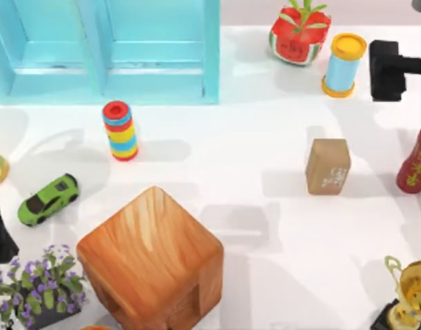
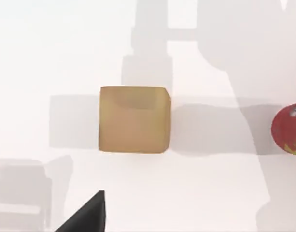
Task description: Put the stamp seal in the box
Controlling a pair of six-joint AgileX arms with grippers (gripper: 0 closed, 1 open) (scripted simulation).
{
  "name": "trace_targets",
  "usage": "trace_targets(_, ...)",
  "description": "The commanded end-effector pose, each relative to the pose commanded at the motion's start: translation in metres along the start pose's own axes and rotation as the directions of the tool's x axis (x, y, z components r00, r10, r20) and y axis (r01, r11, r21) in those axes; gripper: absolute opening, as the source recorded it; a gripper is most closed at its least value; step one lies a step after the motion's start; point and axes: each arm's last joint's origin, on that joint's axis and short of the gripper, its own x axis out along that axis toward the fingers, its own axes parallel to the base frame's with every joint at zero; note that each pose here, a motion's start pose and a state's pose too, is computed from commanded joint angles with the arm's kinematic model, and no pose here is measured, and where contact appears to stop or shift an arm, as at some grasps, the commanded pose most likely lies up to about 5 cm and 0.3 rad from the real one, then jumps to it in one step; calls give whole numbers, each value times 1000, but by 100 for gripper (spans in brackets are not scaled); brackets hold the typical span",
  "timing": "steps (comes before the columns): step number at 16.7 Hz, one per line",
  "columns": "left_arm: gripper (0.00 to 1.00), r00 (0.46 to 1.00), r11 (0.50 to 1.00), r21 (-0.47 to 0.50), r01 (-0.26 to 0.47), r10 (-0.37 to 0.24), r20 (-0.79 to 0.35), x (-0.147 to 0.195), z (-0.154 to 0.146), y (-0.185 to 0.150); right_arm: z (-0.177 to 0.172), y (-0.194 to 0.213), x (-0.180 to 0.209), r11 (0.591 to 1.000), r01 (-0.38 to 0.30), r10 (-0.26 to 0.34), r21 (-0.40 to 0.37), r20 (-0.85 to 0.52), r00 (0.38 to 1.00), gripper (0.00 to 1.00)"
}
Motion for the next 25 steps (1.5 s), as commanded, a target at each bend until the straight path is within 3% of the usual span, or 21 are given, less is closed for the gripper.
trace_targets(4, 100, 1000, 1000, 0, 0, 0, 0, 0, 0, 0, 40, 36, 58, 998, 58, -56, -2, -242, 969, 100)
trace_targets(9, 100, 1000, 1000, 0, 0, 0, 0, 0, 0, 0, 53, 62, 107, 993, 113, -111, -19, -400, 910, 100)
trace_targets(17, 100, 1000, 1000, 0, 0, 0, 0, 0, 0, 0, 52, 63, 117, 992, 121, -118, -20, -418, 901, 100)
trace_targets(25, 100, 1000, 1000, 0, 0, 0, 0, 0, 0, 0, 15, 56, 196, 993, 118, -116, -21, -414, 903, 100)
